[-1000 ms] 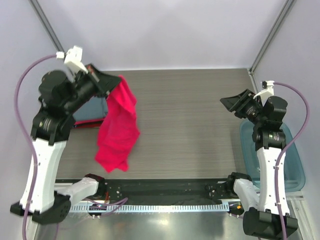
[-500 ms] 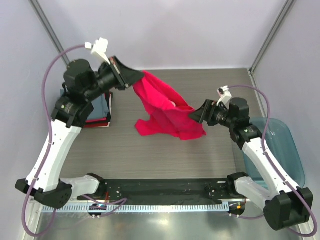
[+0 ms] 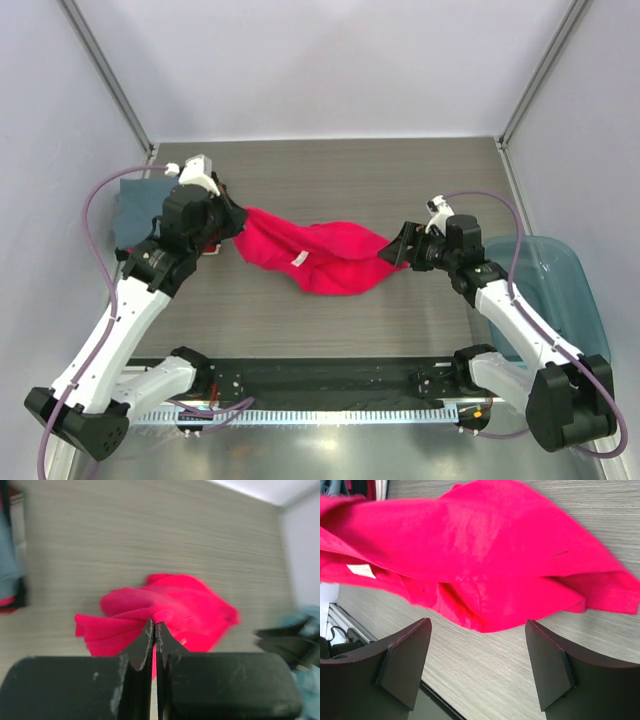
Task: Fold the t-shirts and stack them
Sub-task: Flatten the tshirt out
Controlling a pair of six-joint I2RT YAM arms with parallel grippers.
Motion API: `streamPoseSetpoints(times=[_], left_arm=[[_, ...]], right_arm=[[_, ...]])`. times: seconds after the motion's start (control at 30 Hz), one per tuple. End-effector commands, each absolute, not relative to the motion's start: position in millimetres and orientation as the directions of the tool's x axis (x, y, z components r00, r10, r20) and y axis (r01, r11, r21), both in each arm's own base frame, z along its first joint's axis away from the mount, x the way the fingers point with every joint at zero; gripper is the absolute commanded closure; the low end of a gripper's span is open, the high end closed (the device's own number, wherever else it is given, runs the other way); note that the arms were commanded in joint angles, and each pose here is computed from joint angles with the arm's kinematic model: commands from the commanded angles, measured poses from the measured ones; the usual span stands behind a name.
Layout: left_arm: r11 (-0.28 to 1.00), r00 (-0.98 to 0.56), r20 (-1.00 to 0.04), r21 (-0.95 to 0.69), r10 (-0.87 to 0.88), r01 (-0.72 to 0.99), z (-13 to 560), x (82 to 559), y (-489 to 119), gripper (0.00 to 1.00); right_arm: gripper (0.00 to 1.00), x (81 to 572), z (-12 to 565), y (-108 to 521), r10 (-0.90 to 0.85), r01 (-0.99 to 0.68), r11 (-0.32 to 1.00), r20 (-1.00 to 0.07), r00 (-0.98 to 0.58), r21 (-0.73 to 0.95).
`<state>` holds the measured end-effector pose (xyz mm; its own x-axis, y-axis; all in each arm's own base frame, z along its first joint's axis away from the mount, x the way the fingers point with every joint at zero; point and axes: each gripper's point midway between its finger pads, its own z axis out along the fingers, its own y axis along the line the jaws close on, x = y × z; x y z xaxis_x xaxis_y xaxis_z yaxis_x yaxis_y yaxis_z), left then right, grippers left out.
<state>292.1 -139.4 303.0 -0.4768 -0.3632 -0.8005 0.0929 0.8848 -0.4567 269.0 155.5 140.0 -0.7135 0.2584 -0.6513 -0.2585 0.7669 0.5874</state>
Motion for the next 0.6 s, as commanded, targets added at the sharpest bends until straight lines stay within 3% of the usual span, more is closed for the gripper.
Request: streamPoseSetpoints(times=[0.0, 0.23, 0.37, 0.43, 0.57], left_arm=[[0.926, -0.403, -0.833, -0.337, -0.378, -0.173, 273, 295, -83, 1.00], [0.863, -0.333, -0.797, -0.448, -0.504, -0.234, 265, 294, -80, 0.97], [0.840, -0.301, -0.784, -0.498, -0.542, -0.214, 260, 295, -83, 0.99], [0.840, -0.305, -0.784, -0.495, -0.541, -0.220, 255, 293, -82, 1.00], [0.845, -0.316, -0.785, -0.485, -0.534, -0.223, 252, 292, -81, 1.00]], right_arm=[[0.20, 284, 143, 155, 0.250, -0.281, 0.784, -0.697, -0.673, 0.553], [0.21, 303, 110, 127, 0.235, -0.085, 0.909, -0.670, -0.704, 0.407], [0.28, 309, 94, 95, 0.277, 0.093, 0.950, -0.671, -0.688, 0.298], [0.37, 311, 91, 85, 0.292, 0.142, 0.952, -0.678, -0.675, 0.269], [0.38, 313, 84, 74, 0.298, 0.199, 0.954, -0.677, -0.673, 0.222]])
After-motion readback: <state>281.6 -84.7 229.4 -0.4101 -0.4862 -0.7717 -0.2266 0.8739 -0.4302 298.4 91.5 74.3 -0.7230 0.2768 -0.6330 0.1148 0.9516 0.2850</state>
